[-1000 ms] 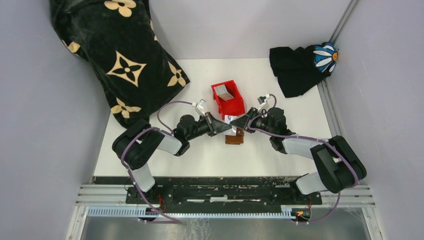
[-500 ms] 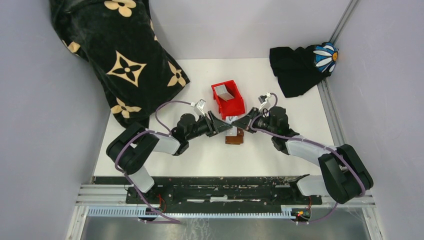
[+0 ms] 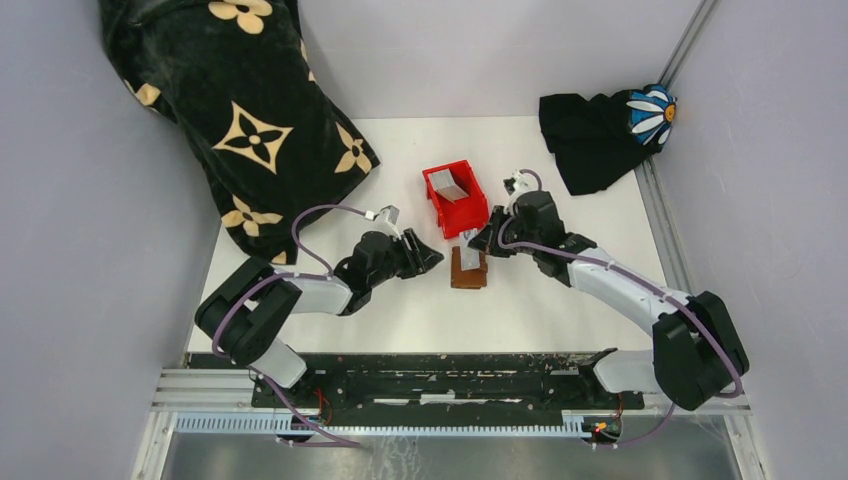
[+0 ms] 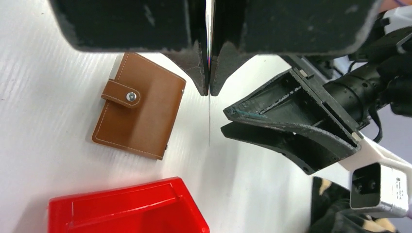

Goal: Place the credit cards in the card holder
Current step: Open the card holder at the center of the board.

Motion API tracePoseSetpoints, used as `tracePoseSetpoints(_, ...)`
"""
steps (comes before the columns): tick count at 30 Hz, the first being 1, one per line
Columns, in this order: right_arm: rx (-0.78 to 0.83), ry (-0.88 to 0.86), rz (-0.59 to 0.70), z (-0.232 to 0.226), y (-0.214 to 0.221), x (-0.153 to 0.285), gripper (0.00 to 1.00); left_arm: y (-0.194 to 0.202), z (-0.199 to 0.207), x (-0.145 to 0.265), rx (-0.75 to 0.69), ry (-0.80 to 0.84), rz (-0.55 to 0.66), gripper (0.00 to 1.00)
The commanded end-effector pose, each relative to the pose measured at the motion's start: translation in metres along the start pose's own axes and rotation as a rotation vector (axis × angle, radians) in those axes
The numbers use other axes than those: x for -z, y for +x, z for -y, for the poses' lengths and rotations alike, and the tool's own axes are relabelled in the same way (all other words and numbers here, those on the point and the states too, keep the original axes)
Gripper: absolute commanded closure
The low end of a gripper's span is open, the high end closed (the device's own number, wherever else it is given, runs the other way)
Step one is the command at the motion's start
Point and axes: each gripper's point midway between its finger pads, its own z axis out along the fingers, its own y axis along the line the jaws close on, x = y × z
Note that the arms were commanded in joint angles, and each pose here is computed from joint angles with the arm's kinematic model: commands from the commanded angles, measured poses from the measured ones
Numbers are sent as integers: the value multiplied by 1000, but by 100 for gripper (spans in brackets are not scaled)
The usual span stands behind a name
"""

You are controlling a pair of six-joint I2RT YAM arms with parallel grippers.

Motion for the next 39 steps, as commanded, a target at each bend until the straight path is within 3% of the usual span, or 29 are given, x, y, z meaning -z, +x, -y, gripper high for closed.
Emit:
tracePoseSetpoints(1, 154, 184, -28, 11, -7, -4, 99, -7, -15, 1, -112, -83, 43, 44)
tracePoseSetpoints(17, 270, 438, -198, 34, 8, -29, 99, 9, -28, -18, -231, -207, -26, 49)
tracePoseSetpoints(39, 294, 533, -298, 47, 14, -36, 99, 23, -28, -36, -299, -263, -89, 52)
